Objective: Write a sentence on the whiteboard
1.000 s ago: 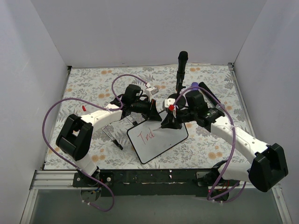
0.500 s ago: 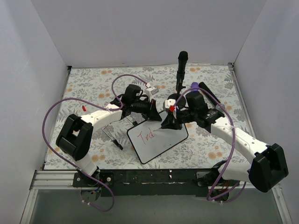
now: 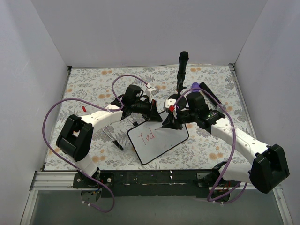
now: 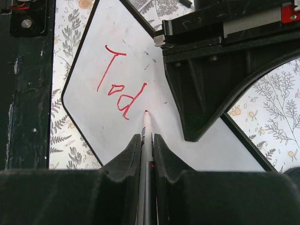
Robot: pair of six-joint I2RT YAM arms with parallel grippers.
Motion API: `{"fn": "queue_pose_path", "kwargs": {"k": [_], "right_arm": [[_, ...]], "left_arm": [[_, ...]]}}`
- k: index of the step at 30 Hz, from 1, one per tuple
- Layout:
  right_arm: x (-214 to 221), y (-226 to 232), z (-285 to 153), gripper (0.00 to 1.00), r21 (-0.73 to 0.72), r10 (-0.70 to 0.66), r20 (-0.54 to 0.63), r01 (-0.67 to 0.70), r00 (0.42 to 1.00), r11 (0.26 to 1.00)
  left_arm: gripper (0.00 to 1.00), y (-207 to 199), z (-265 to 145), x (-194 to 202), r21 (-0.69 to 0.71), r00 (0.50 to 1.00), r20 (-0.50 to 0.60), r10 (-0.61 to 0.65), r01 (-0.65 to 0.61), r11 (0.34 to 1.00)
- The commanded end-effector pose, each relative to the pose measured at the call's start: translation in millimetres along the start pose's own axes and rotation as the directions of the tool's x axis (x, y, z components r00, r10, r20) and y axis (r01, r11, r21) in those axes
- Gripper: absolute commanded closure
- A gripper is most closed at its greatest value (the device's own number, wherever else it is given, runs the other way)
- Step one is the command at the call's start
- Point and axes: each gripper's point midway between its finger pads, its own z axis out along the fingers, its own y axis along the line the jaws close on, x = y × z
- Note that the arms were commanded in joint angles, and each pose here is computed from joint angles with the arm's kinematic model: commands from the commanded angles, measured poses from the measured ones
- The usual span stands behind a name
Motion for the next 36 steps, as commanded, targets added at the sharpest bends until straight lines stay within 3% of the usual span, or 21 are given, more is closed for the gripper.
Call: {"fn": "queue_pose_path", "kwargs": {"k": [1, 18, 29, 36], "right_arm": [[-3.4, -8.7, 0.2, 0.99, 0.039, -0.011, 0.013, 0.01, 1.0, 0.999], [-1.0, -2.4, 10.0, 0.99, -0.015, 0.013, 0.013, -0.012, 1.0, 1.0], [20.6, 3.6, 13.1, 0.99, -0.051, 0.031, -0.057, -0.034, 0.998, 0.998], [17.3, -3.0, 7.3, 0.99, -0.002, -0.002, -0.058, 0.002, 0.998, 1.0]], "left_arm": [[1.0, -5.5, -6.1, -11.2, -0.002, 0.992, 0.039, 0.117, -0.117, 0.993], [1.0, -5.0, -4.9, -10.0, 0.003, 0.993, 0.035, 0.115, -0.115, 0.993], [1.0, -6.1, -5.7, -10.8, 0.0, 0.992, 0.038, 0.123, -0.123, 0.992], [1.0, -4.0, -5.0, -9.8, -0.002, 0.992, 0.033, 0.118, -0.118, 0.993]]}}
